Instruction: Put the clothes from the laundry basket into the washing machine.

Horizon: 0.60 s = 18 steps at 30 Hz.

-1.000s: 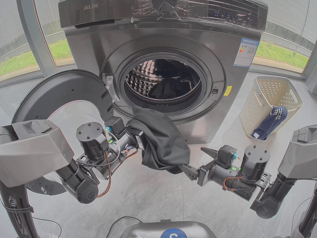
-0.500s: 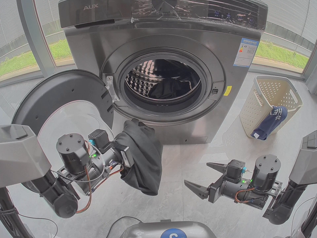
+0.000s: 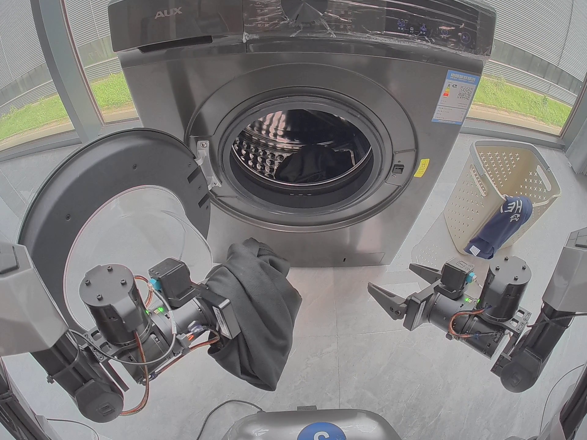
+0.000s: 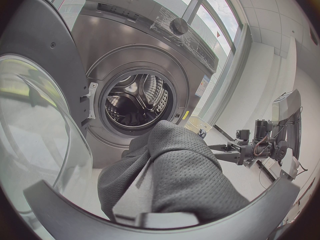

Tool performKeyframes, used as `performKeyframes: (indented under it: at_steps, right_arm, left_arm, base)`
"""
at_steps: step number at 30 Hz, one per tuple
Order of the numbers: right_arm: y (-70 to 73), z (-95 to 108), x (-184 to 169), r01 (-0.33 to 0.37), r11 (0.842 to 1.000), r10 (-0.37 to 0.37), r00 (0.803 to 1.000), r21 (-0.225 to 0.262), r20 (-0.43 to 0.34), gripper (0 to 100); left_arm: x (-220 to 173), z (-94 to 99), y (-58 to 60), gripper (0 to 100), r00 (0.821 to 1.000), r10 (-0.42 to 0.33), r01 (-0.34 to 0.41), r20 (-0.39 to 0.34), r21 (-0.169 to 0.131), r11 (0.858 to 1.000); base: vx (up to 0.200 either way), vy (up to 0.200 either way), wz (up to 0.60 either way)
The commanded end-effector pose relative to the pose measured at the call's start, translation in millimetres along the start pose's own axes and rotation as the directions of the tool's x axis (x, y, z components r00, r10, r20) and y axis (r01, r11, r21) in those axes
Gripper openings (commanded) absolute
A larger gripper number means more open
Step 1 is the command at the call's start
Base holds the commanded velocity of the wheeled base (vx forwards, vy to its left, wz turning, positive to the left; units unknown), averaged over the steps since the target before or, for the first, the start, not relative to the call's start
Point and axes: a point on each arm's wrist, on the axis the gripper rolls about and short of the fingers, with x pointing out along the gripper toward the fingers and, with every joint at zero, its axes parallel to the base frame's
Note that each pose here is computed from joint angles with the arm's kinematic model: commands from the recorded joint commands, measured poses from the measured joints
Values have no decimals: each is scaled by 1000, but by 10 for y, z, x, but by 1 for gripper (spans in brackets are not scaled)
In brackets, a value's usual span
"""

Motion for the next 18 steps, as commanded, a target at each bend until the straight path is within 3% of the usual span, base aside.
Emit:
performKeyframes:
  at_steps: [1, 7, 18]
  right_arm:
    - [-9, 6, -12, 2, 1000, -2, 1000, 1, 11, 100]
    - [3, 3, -18, -2, 1000, 2, 1000, 0, 9, 100]
    - [27, 15, -43, -9, 1000, 9, 1000, -1, 11, 100]
  left_arm:
    - [-27, -18, -5, 0, 1000, -3, 3, -11, 0, 1000]
    - [-34, -38, -2, 0, 1000, -1, 1, -22, 3, 1000]
    - [-55, -51, 0, 0, 1000, -1, 1, -30, 3, 1000]
  base:
    - [0, 0, 0]
    - [0, 0, 0]
    - [200, 0, 0]
